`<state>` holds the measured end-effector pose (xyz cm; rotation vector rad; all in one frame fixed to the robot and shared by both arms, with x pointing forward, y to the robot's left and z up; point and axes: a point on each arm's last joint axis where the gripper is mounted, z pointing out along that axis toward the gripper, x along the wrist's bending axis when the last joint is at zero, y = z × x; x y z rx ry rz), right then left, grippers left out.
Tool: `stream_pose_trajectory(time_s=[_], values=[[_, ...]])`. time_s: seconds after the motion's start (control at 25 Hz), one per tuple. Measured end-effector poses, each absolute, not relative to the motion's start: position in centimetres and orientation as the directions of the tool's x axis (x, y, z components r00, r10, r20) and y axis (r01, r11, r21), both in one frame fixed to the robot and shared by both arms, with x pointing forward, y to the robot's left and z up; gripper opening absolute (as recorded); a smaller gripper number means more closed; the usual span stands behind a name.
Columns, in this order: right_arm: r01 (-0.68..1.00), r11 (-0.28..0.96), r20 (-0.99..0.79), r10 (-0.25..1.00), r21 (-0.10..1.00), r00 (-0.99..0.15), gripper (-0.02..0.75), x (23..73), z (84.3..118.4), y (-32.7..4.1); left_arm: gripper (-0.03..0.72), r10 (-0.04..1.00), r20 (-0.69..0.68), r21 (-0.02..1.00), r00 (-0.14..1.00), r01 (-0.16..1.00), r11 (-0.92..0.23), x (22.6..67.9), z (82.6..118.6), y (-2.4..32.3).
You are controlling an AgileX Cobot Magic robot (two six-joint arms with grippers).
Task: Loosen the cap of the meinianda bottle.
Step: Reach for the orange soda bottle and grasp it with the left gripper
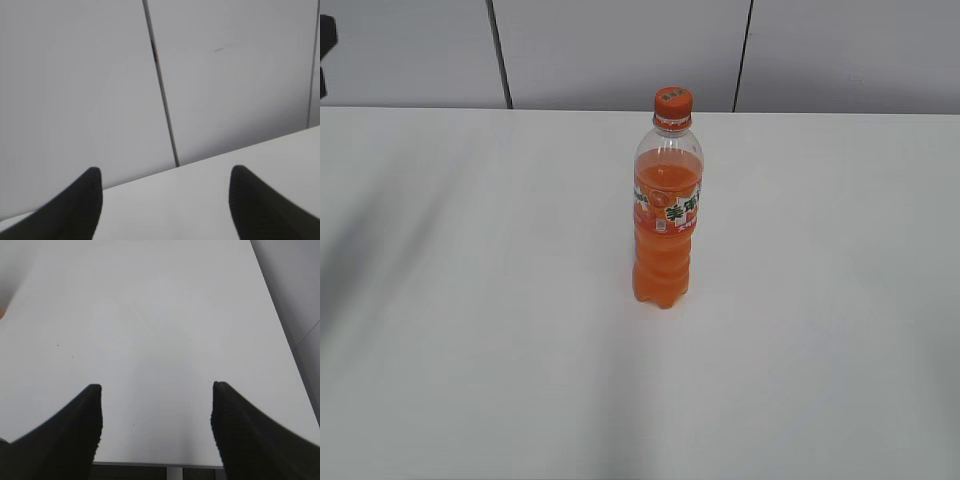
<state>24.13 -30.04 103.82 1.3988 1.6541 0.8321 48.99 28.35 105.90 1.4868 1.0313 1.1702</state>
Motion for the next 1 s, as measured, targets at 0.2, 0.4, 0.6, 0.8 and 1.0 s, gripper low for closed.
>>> stream_pose_trajectory(time_s=[0.2, 0.4, 0.6, 0.8, 1.0], values=[[0.46, 0.173, -0.158, 0.985, 0.871, -0.07, 0.512, 24.1, 103.8, -30.0, 0.475, 0.934, 0.152, 0.983, 0.323, 0.049, -0.176, 50.1, 104.4, 27.1], [0.46, 0.173, -0.158, 0.985, 0.871, -0.07, 0.512, 24.1, 103.8, -30.0, 0.472, 0.871, 0.118, 0.984, 0.478, 0.063, -0.167, 50.6, 102.7, 25.6], [0.46, 0.173, -0.158, 0.985, 0.871, -0.07, 0.512, 24.1, 103.8, -30.0, 0.461, 0.761, 0.07, 0.98, 0.645, 0.096, -0.172, 50.6, 100.8, 24.1], [0.46, 0.173, -0.158, 0.985, 0.871, -0.07, 0.512, 24.1, 103.8, -30.0, 0.457, 0.649, 0.039, 0.978, 0.76, 0.104, -0.18, 50.5, 99.1, 23.1], [0.46, 0.173, -0.159, 0.985, 0.871, -0.07, 0.512, 24.1, 103.8, -30.0, 0.454, 0.551, -0.026, 0.963, 0.834, 0.169, -0.211, 50.4, 97.4, 22.4]])
